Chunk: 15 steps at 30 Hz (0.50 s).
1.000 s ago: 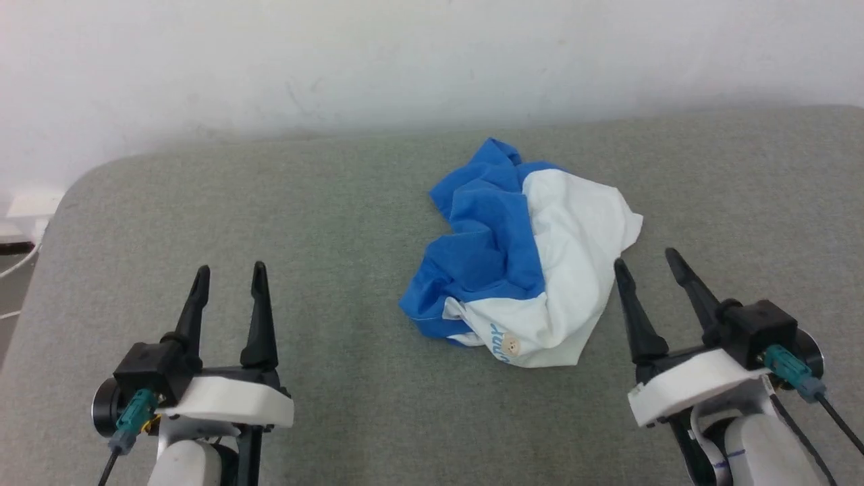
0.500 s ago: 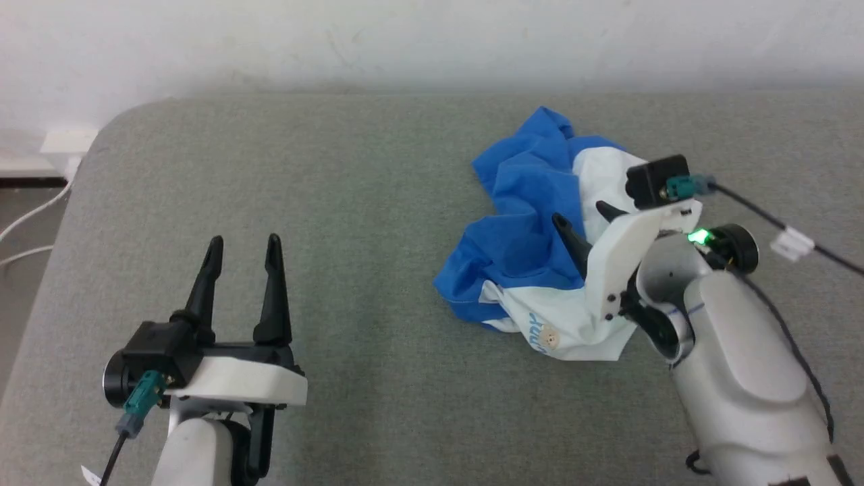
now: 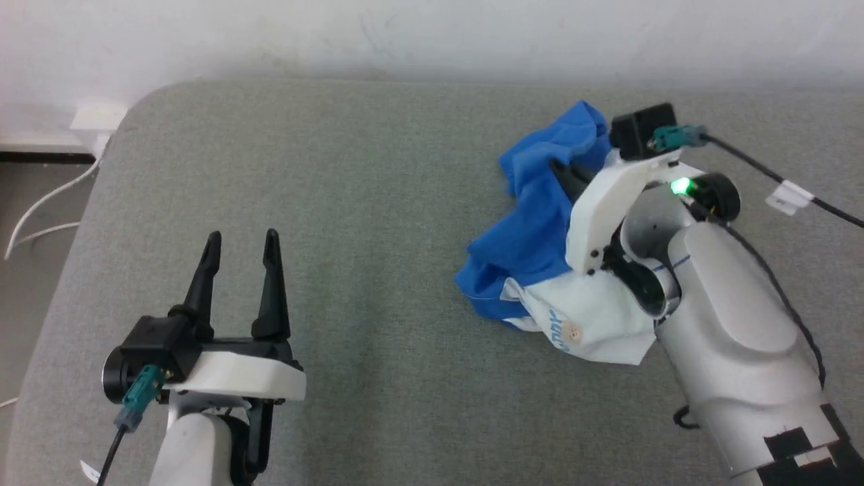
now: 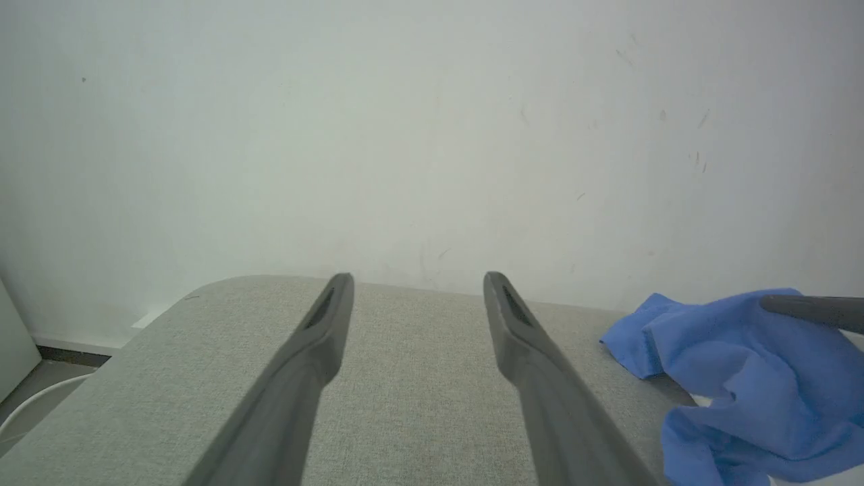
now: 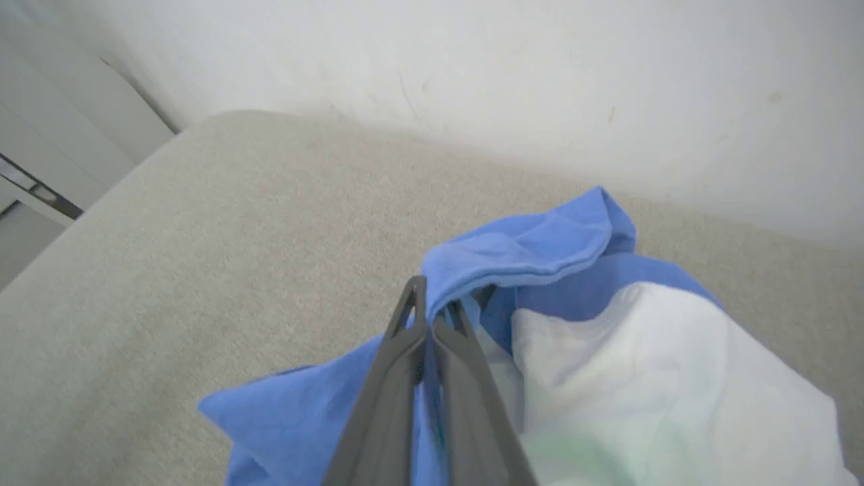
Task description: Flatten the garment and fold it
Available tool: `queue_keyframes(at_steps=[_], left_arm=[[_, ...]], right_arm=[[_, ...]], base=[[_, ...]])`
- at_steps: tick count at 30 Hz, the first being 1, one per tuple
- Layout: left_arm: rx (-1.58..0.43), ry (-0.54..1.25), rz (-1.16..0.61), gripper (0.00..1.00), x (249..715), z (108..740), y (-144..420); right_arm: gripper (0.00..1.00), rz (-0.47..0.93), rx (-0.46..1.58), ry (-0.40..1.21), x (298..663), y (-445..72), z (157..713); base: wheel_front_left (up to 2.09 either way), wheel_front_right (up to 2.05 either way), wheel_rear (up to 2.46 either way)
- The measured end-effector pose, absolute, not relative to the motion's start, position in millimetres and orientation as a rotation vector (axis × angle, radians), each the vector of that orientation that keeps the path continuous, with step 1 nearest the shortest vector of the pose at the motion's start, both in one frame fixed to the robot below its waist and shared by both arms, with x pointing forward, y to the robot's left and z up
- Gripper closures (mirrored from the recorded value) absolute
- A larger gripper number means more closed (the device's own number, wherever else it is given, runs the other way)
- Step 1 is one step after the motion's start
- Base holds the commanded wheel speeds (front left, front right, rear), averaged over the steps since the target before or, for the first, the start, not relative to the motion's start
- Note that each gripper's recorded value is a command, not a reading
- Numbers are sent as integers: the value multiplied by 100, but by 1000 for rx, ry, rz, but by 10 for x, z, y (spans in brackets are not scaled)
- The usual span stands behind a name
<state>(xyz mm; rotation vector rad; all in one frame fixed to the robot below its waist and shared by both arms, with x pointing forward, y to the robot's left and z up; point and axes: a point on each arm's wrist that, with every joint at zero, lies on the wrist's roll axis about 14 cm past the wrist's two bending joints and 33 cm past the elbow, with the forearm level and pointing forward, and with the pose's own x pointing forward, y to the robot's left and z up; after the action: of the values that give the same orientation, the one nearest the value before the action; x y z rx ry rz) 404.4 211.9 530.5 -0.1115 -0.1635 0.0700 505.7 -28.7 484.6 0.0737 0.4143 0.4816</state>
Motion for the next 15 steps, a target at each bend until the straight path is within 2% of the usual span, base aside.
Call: queue_keyframes(at_steps=[5, 9, 12, 15], left_arm=[[-120, -177, 52, 0, 4044, 5355, 2051], [-127, -178, 33, 0, 4035, 5361, 1979], [-131, -180, 14, 0, 4044, 5369, 1917], [-134, -187, -7, 0, 4064, 5396, 1853]], right_arm=[[100, 463, 162, 52, 5199, -373, 5801], [100, 307, 176, -148, 5181, -963, 6309], [100, 101, 124, -179, 5029, -1685, 6297], [100, -118, 59, -120, 4725, -2428, 6058]], base=[[0, 0, 0], [0, 0, 0], [0, 0, 0], [0, 0, 0]])
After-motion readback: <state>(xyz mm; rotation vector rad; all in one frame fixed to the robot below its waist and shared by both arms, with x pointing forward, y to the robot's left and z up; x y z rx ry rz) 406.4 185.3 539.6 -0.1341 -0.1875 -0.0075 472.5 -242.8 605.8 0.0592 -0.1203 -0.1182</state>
